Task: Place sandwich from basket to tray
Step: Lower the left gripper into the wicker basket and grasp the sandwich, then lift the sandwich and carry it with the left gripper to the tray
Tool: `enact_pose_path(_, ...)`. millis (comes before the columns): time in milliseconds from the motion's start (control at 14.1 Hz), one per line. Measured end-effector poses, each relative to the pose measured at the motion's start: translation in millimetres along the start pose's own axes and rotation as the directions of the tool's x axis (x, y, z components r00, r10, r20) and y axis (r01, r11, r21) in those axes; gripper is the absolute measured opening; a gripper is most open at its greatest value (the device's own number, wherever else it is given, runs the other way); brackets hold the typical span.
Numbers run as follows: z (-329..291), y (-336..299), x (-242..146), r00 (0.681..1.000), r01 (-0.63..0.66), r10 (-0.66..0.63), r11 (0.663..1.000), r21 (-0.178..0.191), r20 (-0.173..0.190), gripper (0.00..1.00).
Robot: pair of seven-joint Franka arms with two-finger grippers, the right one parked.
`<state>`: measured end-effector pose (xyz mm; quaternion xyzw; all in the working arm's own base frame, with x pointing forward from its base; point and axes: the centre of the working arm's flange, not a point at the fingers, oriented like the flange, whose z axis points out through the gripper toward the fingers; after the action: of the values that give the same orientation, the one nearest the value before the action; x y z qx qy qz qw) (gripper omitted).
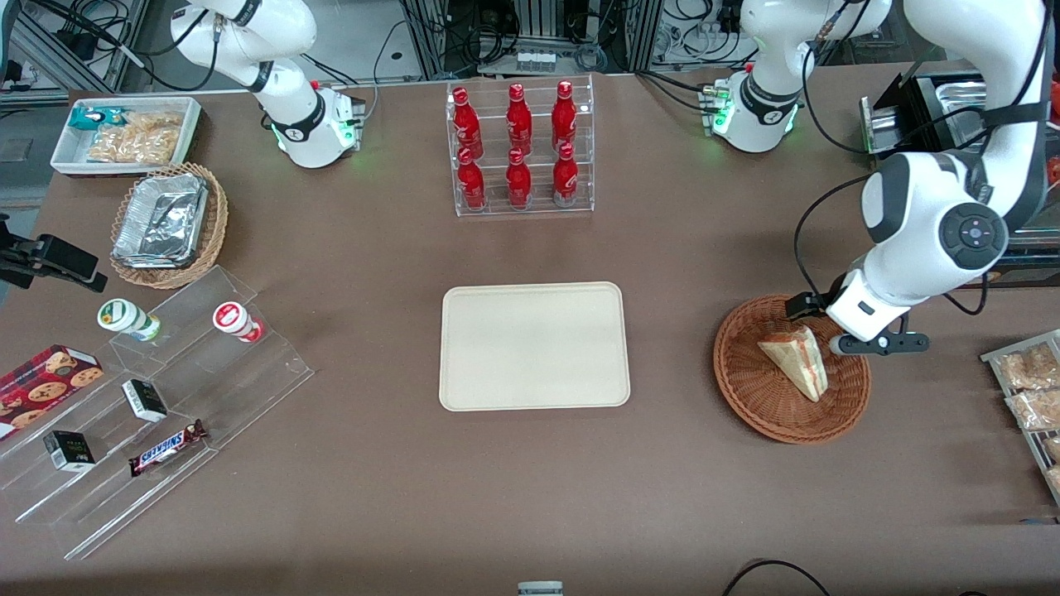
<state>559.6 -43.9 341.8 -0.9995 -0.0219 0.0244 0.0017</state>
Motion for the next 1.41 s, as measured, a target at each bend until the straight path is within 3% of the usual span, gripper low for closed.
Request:
enact_pose_path(71,12,0,-2,0.999,0.051,-0.051,0.999,-0.004,-0.013,1.0)
enact_pose_path(283,37,-1,-3,0.974,0.226,-0.226,0.974,-0.006,-0.001,1.0)
enact_pose_path(636,56,-19,5,0.917,0.399,-0.399,0.917,-0.02,-0.009,1.0)
enact_pose_path(919,75,-23,15,0.872,0.487,-0.488,0.873,-0.041,-0.026,1.0)
enact_pose_path(1202,97,-20,18,0.841,0.54,-0.541,0.841,-0.045,-0.016,1.0)
enact_pose_path(1414,101,-17,19,0.822,0.568,-0.569,0.822,-0.044,-0.009,0.68)
